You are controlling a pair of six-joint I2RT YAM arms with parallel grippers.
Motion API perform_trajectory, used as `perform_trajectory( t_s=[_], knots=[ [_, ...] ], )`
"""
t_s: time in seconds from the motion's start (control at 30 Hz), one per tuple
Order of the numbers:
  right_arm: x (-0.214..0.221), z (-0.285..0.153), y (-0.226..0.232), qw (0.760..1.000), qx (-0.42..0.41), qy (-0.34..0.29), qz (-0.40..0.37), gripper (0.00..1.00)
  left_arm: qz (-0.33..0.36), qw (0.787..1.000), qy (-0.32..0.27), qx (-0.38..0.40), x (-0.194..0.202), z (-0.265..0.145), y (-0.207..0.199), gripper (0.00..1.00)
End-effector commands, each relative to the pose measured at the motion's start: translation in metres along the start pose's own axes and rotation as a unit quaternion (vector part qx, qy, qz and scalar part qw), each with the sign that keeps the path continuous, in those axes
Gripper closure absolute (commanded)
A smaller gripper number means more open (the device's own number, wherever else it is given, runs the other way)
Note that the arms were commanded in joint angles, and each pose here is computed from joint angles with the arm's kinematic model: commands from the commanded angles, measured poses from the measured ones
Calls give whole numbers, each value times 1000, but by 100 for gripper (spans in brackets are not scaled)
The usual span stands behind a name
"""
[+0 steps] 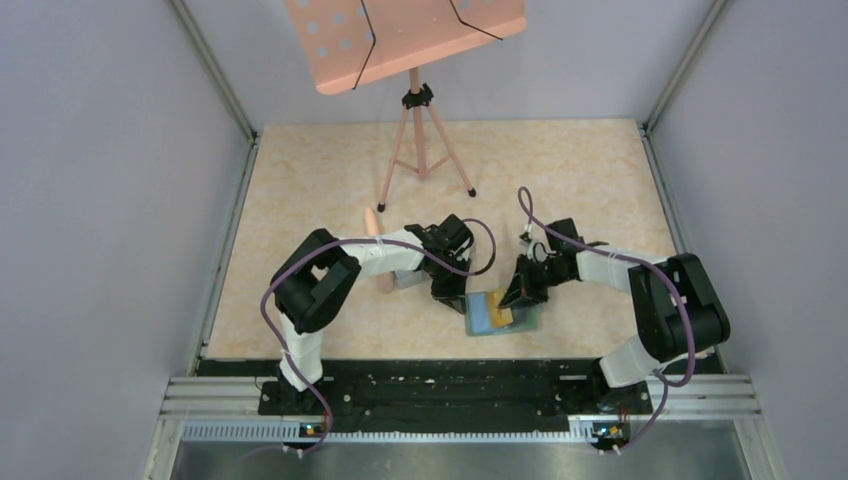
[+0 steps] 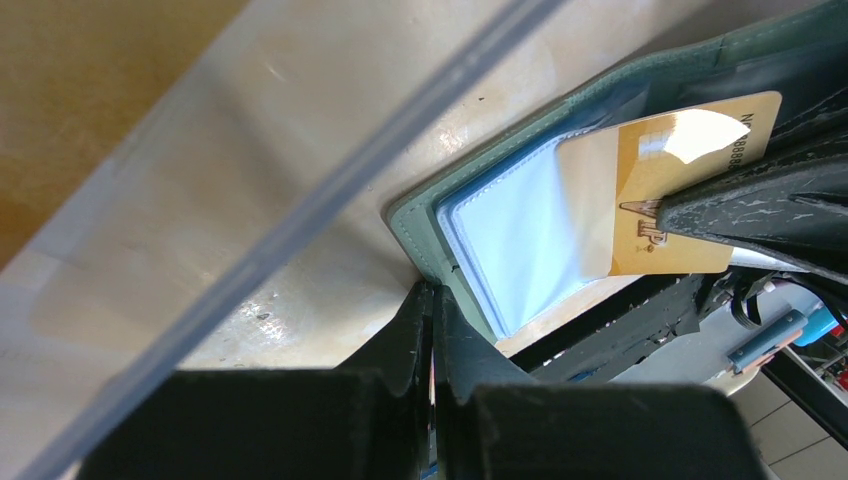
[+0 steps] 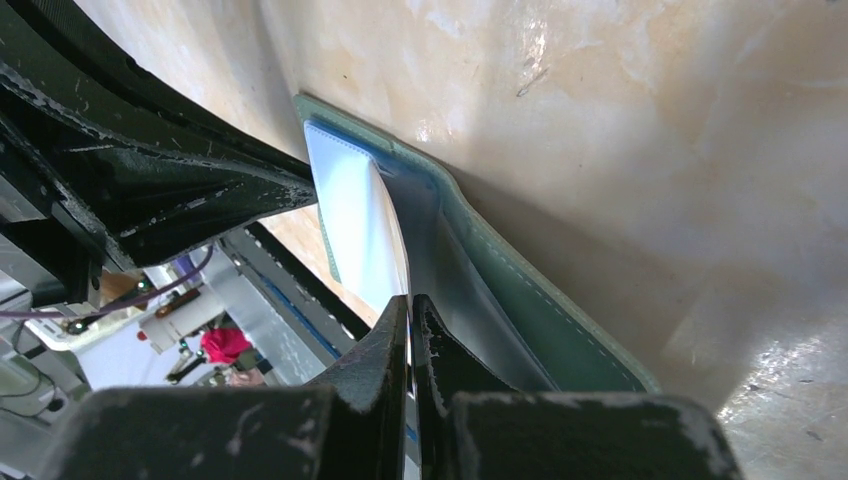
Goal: Put the credit cards into the card holder
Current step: Insert the credit card into the card holder.
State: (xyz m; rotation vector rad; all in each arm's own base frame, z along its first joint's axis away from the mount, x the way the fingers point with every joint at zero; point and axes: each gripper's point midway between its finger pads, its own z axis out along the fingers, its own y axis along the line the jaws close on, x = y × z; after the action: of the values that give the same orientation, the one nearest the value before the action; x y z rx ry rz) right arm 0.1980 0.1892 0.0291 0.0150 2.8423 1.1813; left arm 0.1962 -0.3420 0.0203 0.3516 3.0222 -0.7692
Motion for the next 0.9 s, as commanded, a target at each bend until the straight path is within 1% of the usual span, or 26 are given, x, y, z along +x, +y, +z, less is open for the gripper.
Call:
perform_trajectory(
  t_s=[0.0,0.03,0.17,0.37,0.5,0.57,0.67,0.77,0.87],
  knots=[
    [-5,8,-6,999,40,-1,1,100,-21,1000,4,0,5,-4,-1,100],
    [-3,7,-5,999,50,4,-2,99,-21,1000,6,0,5,-4,-1,100],
    [-8,-1,4,997,74,3,-16,80,-20,1000,5,1,3,-5,-4,100],
    [-15,-13,2,990,138,13,-30,58,-18,1000,5,-1,3,-6,-3,100],
    [-15,-19,1,986,163,17,-37,46,-18,1000,5,-1,2,-6,-3,100],
    [-13,-18,-1,984,170,21,-38,42,-17,1000,4,0,2,-6,-4,100],
    [-8,-14,-2,984,169,31,-38,40,-16,1000,5,1,1,-6,-5,100],
    [-3,-4,-1,987,149,43,-34,40,-16,1000,7,3,1,-5,-6,100],
    [1,4,2,989,132,55,-29,44,-15,1000,7,5,0,-5,-7,100]
  ],
)
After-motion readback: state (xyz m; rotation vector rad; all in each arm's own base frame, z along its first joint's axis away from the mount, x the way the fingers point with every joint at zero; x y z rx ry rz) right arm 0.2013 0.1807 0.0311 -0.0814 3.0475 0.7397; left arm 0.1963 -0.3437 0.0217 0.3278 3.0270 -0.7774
